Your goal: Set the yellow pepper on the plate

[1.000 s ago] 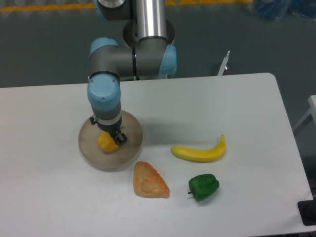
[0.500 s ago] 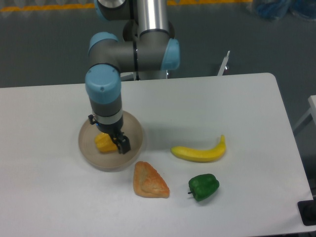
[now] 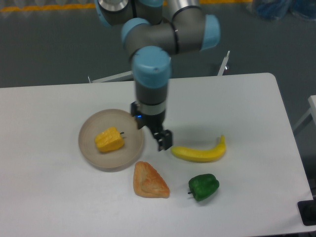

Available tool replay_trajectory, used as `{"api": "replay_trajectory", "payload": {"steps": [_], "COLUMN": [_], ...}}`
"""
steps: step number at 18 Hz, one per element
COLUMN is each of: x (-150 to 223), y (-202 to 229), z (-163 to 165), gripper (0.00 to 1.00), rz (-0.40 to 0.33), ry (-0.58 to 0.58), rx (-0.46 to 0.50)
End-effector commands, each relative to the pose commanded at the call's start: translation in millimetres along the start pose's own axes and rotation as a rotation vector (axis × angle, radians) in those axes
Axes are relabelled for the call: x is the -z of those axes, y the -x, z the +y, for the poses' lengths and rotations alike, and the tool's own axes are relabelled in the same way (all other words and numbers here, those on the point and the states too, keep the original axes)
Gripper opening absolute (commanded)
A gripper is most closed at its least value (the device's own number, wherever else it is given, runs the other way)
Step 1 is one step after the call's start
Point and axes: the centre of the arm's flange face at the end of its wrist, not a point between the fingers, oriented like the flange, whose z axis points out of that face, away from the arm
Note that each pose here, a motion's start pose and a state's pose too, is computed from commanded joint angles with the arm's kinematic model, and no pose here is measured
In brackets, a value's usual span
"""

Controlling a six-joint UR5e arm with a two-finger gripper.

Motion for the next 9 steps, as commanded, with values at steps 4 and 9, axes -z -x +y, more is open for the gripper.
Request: {"api": "replay_trajectory", "payload": {"steps": [4,9], "x": [0.5,-12.6], "y": [17.6,31.7], "z": [40.9,64.6], "gripper": [1.00,1.00], "rz": [-0.001,0.008], "ry": [0.001,0.001], "rx": [0.014,-0.035]}}
